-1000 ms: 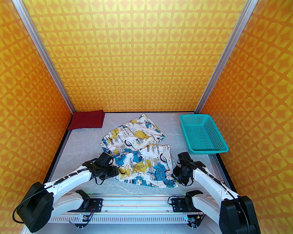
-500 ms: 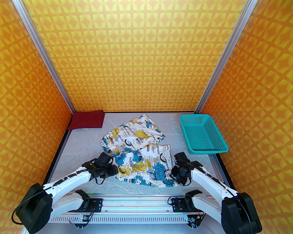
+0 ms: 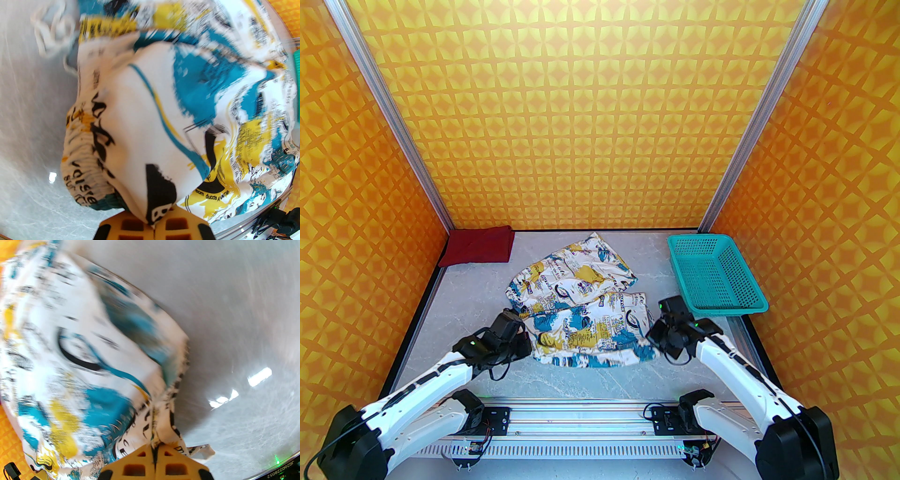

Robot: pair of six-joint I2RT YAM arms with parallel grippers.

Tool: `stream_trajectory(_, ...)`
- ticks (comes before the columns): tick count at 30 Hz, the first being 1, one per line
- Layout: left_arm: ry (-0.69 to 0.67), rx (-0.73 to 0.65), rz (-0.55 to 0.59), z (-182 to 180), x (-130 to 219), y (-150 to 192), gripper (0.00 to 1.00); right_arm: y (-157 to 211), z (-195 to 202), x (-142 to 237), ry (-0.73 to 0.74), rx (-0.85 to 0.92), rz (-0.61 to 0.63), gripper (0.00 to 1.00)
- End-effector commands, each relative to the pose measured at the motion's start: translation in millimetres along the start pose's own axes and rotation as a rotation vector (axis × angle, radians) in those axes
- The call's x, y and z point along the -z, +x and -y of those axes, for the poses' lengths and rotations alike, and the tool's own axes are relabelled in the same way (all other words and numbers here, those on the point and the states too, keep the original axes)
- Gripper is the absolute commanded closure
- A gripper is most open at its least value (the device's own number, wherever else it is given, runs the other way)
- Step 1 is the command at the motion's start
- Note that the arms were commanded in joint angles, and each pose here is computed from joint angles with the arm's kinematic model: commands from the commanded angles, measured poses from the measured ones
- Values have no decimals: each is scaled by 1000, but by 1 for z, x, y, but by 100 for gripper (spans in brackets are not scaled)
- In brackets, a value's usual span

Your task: Fold and stack the mixed laundry pile

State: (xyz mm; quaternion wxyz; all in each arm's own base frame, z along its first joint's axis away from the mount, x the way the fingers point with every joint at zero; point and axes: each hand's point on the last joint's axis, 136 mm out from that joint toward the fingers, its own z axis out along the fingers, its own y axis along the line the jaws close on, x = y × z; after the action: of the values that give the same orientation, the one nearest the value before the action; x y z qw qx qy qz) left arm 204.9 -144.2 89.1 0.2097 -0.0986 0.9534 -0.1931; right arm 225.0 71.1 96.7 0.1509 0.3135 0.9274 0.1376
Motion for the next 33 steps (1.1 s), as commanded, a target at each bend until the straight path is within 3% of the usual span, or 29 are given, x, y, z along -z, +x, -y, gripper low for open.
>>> stream_trajectory(1,-13,-66,57,9,19,-18,100,-21,-11,25,9,65,83,100)
stream_trajectory(8,27,-65,149,32,47,-58,100,-85,-59,76,-54,185,314,100)
stream_trajectory(15,125,-42,272,52,68,-126,100,-151,-171,106,-292,380,470,100)
stream_trajectory(19,157,-25,288,59,57,-161,100,-180,-223,106,-393,446,529,100)
stream_trajectory(26,189,50,324,48,36,-218,100,-218,-299,64,-524,539,496,100)
stream_trajectory(33,202,151,313,27,-3,-264,100,-257,-322,-12,-516,478,412,100)
